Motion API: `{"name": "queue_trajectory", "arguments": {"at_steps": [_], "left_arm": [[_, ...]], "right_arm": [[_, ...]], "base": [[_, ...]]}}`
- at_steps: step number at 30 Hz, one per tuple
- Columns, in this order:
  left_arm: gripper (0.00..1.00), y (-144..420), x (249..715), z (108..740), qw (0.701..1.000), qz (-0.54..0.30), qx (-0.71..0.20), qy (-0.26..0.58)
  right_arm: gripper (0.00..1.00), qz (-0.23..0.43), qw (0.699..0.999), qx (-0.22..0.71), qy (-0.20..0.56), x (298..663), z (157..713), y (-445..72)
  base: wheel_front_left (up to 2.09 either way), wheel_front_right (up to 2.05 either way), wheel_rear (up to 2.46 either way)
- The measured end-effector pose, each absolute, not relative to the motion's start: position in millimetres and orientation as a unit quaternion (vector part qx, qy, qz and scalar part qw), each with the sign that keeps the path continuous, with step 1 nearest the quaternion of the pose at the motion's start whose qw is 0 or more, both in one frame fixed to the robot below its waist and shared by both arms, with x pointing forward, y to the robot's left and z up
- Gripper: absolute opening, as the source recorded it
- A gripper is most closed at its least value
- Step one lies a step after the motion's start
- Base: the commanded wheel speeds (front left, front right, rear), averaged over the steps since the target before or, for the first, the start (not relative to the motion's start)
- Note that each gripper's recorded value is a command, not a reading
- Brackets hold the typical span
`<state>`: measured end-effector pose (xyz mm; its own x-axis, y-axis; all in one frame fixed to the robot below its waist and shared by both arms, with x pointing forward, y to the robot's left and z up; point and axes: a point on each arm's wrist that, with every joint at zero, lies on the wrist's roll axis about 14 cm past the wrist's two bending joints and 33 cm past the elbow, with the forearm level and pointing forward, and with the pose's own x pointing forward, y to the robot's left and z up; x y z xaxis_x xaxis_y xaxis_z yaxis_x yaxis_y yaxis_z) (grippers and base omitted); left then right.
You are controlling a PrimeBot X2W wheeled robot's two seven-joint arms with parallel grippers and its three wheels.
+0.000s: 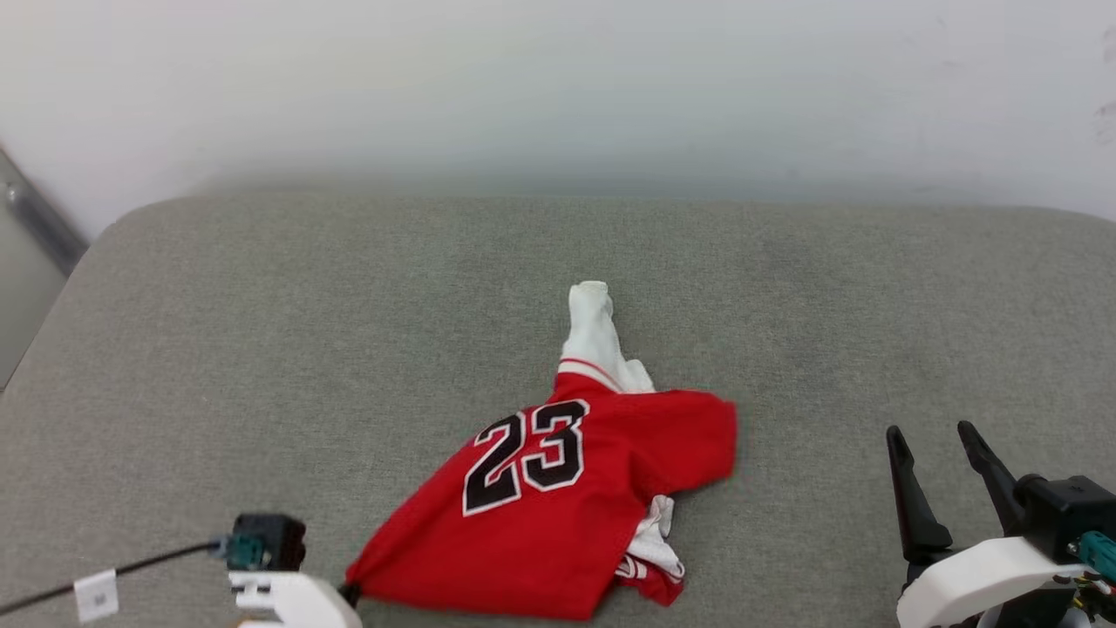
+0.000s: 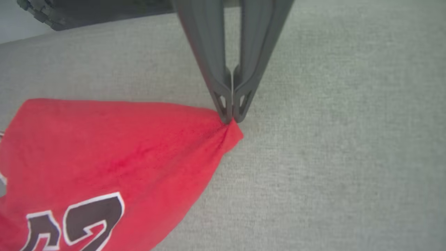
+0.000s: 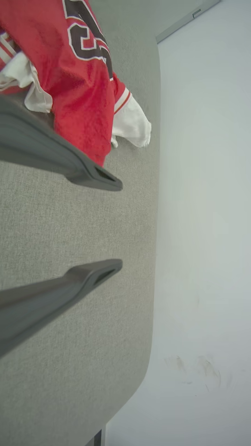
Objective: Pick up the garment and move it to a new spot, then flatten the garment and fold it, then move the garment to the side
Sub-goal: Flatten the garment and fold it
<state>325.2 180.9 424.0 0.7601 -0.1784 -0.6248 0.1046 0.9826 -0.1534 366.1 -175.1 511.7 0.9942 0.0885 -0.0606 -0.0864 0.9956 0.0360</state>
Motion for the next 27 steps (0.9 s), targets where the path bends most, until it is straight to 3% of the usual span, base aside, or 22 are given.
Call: {"name": "queue_trajectory", "arguments": {"at_steps": [7, 8, 9, 13, 20, 24, 27], "left_arm": [[0.0, 180.9, 244.2, 365.3, 0.88, -0.024, -0.138, 0.454], [0.39, 178.9, 241.1, 362.8, 0.877, -0.023, -0.143, 0.458], [1.0, 177.3, 242.0, 363.3, 0.879, -0.022, -0.146, 0.453], [1.0, 175.0, 261.3, 377.7, 0.904, -0.023, -0.143, 0.402], [1.0, 172.7, 328.4, 449.1, 0.969, -0.041, -0.112, 0.216], [1.0, 159.6, 355.8, 490.2, 0.986, -0.065, -0.1, 0.118], [1.0, 148.0, 369.5, 501.2, 0.987, -0.085, -0.093, 0.096]], "right_arm": [[1.0, 0.054, 0.998, 0.015, 0.025, 366.7, 517.1, -168.7], [1.0, 0.054, 0.998, 0.015, 0.025, 366.6, 517.7, -168.5], [1.0, 0.055, 0.998, 0.014, 0.024, 366.6, 518.3, -168.1], [1.0, 0.052, 0.998, 0.01, 0.021, 365.0, 521.4, -169.7], [1.0, 0.046, 0.999, 0.006, 0.021, 360.9, 523.3, -173.6], [1.0, 0.04, 0.999, 0.006, 0.022, 357.7, 523.0, -177.9], [1.0, 0.036, 0.999, 0.006, 0.024, 356.8, 522.0, -180.2]], "base": [[0.0, 0.0, 0.0], [0.0, 0.0, 0.0], [0.0, 0.0, 0.0], [0.0, 0.0, 0.0], [0.0, 0.0, 0.0], [0.0, 0.0, 0.0], [0.0, 0.0, 0.0]]}}
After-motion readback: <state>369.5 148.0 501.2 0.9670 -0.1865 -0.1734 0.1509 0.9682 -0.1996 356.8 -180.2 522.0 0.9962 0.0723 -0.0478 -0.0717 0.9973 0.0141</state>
